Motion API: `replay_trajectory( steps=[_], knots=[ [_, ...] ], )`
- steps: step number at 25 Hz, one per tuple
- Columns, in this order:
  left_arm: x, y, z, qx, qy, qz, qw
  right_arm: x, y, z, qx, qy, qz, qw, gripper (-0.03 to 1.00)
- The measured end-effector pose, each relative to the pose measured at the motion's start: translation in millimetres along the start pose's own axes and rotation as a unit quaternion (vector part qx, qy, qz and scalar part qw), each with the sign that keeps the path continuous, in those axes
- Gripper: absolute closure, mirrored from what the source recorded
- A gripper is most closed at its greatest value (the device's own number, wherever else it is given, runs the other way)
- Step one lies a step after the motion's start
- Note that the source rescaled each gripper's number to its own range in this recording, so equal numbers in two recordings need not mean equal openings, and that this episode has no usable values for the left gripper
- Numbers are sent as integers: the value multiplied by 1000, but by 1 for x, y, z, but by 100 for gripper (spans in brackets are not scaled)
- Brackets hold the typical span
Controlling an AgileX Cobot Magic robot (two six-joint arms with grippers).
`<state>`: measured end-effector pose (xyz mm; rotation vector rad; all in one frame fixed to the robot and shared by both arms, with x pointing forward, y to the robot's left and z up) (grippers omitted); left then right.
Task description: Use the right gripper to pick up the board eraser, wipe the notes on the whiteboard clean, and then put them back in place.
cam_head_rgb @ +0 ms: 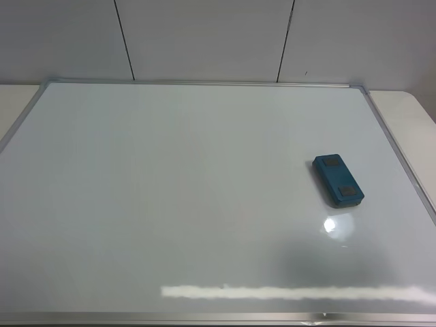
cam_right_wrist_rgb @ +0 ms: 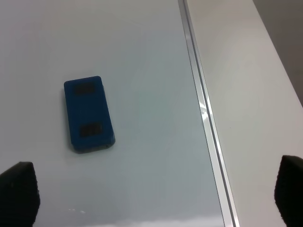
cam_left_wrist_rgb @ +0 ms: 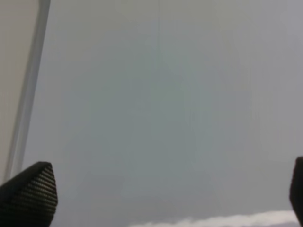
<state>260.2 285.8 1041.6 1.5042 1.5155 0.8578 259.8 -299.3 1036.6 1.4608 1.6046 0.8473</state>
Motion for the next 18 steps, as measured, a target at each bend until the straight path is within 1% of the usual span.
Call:
replay_trajectory(
  steps=[18],
  knots=[
    [0, 0, 0, 0, 0, 0, 1000, 0, 0, 0, 0, 0, 0, 1000, -3]
  ],
)
Point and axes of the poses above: a point on each arm's last joint axis where the gripper is mounted, z pointing out along that axis toward the gripper, x along the wrist's bending axis when the last joint is at zero, y = z × x, the point moved 3 cm from there along z, pointing out along that axis toward the gripper, and after that the axes turned 5 degrees about -z, right-handed, at the moved point
